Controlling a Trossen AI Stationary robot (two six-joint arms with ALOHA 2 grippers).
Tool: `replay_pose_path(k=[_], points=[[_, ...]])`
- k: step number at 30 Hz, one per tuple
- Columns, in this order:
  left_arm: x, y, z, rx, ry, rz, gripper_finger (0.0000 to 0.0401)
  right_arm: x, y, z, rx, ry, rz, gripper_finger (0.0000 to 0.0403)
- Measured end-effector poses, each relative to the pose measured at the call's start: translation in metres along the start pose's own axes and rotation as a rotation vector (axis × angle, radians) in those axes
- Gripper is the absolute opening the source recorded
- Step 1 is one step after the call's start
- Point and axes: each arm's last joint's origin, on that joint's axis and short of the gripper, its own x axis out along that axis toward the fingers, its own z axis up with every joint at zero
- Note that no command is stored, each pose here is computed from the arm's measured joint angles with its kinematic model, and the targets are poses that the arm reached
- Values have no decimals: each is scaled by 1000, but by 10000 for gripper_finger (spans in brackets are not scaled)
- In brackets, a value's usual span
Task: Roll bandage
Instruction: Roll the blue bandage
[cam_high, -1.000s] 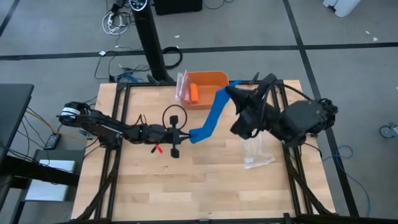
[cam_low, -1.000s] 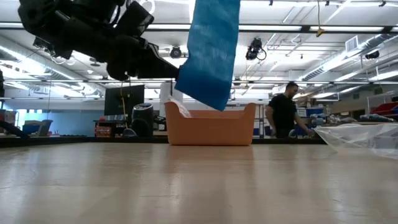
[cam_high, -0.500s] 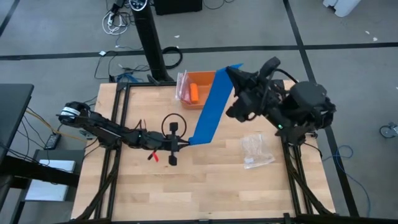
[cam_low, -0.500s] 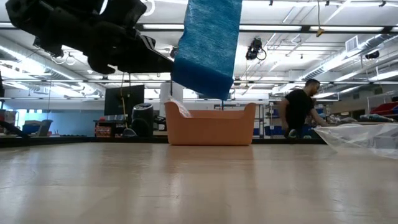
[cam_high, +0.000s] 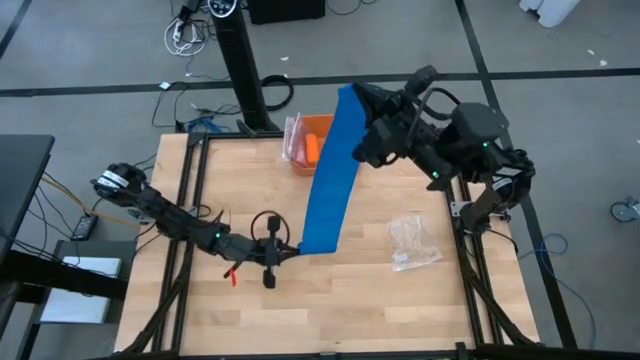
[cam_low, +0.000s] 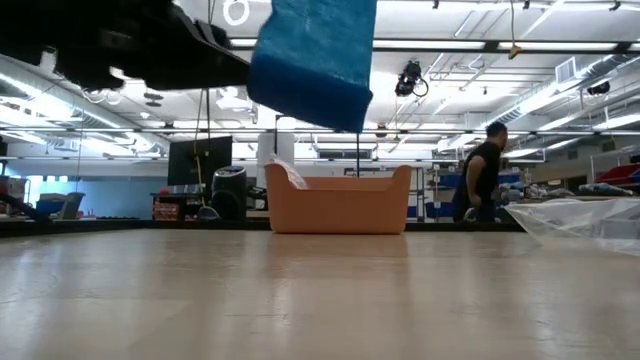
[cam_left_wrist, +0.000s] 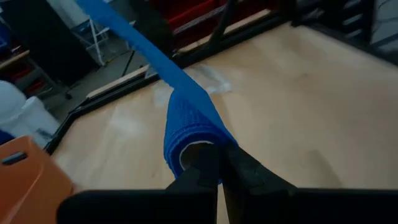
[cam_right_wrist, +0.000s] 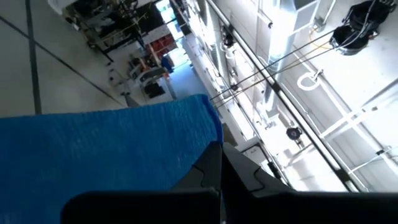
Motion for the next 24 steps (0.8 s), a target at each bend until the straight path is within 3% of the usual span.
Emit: replay_pose_path(k=[5, 14, 20, 24], points=[[-4, -13, 20, -16, -64, -39, 8, 9, 3, -6, 21, -20, 25, 0], [-11, -34, 65, 81, -151, -97, 8, 33, 17, -32, 39, 79, 122, 0], [-18, -45, 98, 160, -102, -102, 8, 50, 34, -64, 124, 140, 347, 0], [-25, -48, 125, 204, -149, -119, 8, 58, 47, -84, 201, 198, 514, 0]])
